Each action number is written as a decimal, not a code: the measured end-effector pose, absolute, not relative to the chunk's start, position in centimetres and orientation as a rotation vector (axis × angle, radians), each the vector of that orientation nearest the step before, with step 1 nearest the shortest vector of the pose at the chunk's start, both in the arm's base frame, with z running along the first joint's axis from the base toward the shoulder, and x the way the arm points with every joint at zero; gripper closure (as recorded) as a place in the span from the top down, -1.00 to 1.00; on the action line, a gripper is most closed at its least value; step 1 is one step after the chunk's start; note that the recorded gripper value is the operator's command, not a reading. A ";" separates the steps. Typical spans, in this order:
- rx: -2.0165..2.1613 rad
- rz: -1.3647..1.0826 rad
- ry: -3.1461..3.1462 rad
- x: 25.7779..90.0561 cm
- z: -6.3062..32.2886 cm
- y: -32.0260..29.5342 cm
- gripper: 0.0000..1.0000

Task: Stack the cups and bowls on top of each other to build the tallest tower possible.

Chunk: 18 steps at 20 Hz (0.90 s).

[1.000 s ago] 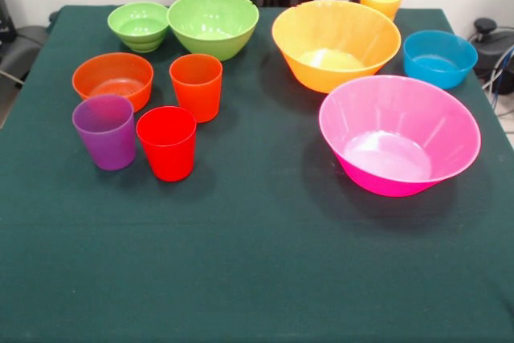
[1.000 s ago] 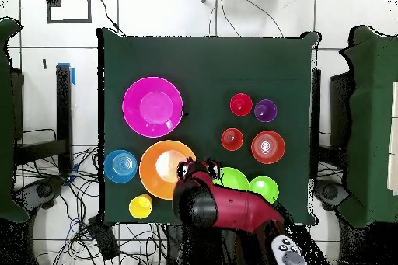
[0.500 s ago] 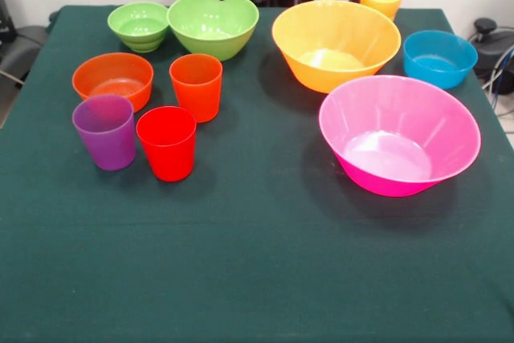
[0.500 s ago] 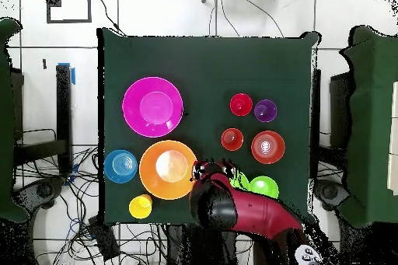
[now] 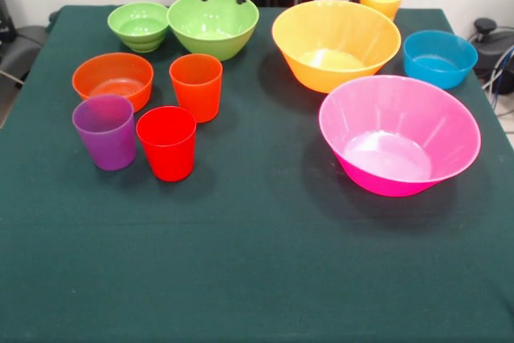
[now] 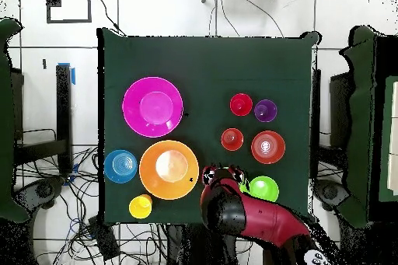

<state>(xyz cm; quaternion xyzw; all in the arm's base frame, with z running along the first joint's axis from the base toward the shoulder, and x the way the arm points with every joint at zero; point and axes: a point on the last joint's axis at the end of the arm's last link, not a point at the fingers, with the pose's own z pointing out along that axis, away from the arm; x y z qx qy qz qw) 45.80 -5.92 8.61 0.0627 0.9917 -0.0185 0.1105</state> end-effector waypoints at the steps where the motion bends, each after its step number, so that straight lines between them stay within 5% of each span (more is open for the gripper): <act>1: 0.208 -0.061 2.908 45.3 8.3 -6.0 1.00; 18: 0.558 -0.028 2.880 40.7 5.4 -4.8 1.00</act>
